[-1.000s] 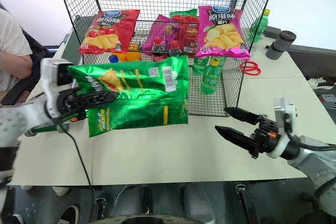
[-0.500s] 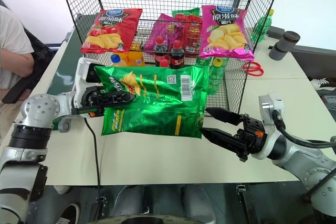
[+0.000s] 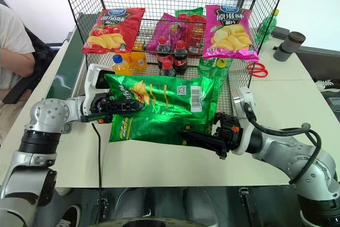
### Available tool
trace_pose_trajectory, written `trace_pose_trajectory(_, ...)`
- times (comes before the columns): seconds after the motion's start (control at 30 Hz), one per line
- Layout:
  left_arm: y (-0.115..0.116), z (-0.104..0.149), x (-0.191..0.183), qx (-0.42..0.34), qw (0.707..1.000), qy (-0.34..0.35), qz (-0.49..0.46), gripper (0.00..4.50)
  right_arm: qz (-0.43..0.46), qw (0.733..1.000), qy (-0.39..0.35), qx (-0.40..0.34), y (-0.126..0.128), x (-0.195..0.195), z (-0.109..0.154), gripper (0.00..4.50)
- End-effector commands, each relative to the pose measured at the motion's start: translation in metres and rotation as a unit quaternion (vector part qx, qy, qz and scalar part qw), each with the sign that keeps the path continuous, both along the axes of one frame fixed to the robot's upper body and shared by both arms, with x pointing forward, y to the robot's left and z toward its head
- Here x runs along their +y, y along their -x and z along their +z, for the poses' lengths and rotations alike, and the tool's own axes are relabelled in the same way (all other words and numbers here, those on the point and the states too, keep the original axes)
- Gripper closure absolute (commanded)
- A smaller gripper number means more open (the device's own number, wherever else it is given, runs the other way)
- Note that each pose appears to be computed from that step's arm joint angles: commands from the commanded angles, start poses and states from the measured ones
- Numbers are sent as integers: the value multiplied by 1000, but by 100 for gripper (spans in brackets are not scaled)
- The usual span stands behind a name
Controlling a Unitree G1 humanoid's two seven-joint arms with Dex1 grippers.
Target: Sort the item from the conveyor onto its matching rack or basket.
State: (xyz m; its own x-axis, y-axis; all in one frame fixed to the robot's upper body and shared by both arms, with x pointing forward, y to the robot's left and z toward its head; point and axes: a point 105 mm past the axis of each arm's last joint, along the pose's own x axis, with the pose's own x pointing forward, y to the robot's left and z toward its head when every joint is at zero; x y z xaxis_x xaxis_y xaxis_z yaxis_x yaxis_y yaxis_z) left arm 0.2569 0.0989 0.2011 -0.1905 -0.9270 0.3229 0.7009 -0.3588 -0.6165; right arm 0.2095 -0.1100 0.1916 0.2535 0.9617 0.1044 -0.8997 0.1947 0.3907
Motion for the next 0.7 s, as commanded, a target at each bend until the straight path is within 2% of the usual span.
trace_pose_trajectory(0.03, 2, 8, 2, -35, 999, 12, 10, 450, 13, 1000, -3, -2, 3, 3, 3, 90)
trace_pose_trajectory(0.27, -1, 5, 1, -53, 998, 9, 25, 450, 14, 1000, 5, 0, 3, 3, 1, 435)
trace_pose_trajectory(0.43, -10, 0, 1, -64, 996, -8, 59, 450, -3, 1000, 10, -13, -2, 1, 0, 446)
trace_pose_trajectory(0.53, -16, -2, 4, -74, 994, -15, 83, 362, -18, 999, 22, -24, -5, -1, -1, 450)
trace_pose_trajectory(0.7, -18, 0, 14, -83, 991, -19, 107, 113, -73, 989, 87, -95, -14, -9, -4, 450)
